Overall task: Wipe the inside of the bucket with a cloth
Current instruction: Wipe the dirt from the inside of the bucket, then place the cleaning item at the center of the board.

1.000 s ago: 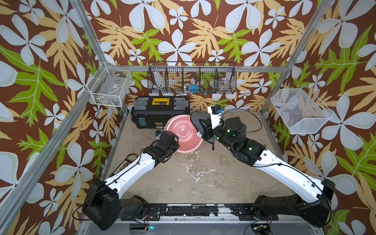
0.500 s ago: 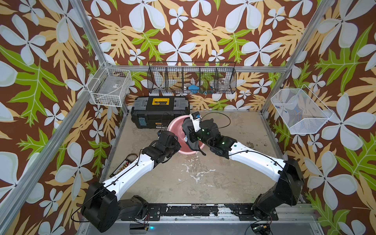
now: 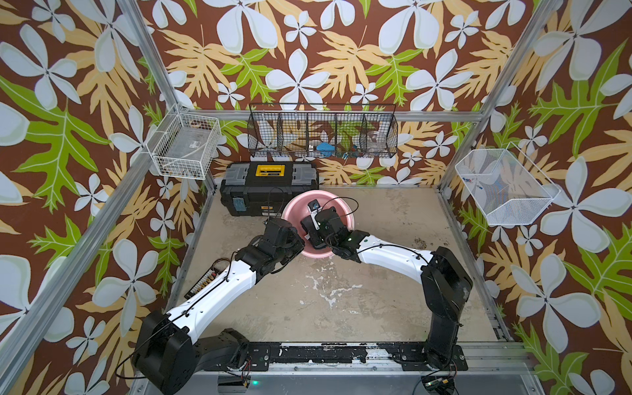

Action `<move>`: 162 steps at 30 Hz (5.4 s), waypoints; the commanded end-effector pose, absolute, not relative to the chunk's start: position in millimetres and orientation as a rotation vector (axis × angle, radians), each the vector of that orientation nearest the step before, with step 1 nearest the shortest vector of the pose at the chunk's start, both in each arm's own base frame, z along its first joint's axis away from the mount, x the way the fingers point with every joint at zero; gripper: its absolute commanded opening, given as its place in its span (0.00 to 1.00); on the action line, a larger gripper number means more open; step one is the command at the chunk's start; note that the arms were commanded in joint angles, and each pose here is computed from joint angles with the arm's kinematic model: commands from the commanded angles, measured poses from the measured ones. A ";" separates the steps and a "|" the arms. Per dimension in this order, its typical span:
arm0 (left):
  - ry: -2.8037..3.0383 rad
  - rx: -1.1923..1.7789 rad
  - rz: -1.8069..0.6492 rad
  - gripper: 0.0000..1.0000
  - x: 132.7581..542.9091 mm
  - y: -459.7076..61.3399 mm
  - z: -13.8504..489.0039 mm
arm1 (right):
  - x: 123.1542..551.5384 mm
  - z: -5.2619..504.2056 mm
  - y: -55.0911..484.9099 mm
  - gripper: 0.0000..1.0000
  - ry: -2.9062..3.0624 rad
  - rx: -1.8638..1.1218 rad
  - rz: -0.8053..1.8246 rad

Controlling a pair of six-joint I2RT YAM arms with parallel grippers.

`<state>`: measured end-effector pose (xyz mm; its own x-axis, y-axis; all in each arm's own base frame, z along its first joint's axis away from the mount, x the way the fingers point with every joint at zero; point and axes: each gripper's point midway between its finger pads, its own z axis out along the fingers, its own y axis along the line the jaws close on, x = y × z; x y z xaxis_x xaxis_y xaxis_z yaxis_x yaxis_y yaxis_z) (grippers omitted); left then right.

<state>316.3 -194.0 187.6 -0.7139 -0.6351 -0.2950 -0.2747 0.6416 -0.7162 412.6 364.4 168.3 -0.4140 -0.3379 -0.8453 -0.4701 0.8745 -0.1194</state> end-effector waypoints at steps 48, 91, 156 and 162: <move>2.282 -0.658 -0.611 0.00 350.9 -174.6 205.4 | 263.7 376.9 280.1 0.00 1.883 -0.678 0.746; 2.941 -0.522 -0.546 0.00 254.4 -178.1 146.8 | 372.4 121.1 101.6 0.00 2.353 0.093 -0.143; 2.999 -0.521 -0.504 0.31 272.1 -180.5 156.2 | 356.5 115.0 67.9 1.00 2.336 0.265 -0.054; 2.974 -0.502 -0.516 0.40 277.3 -181.8 165.0 | 355.9 134.7 69.0 1.00 2.301 0.253 -0.029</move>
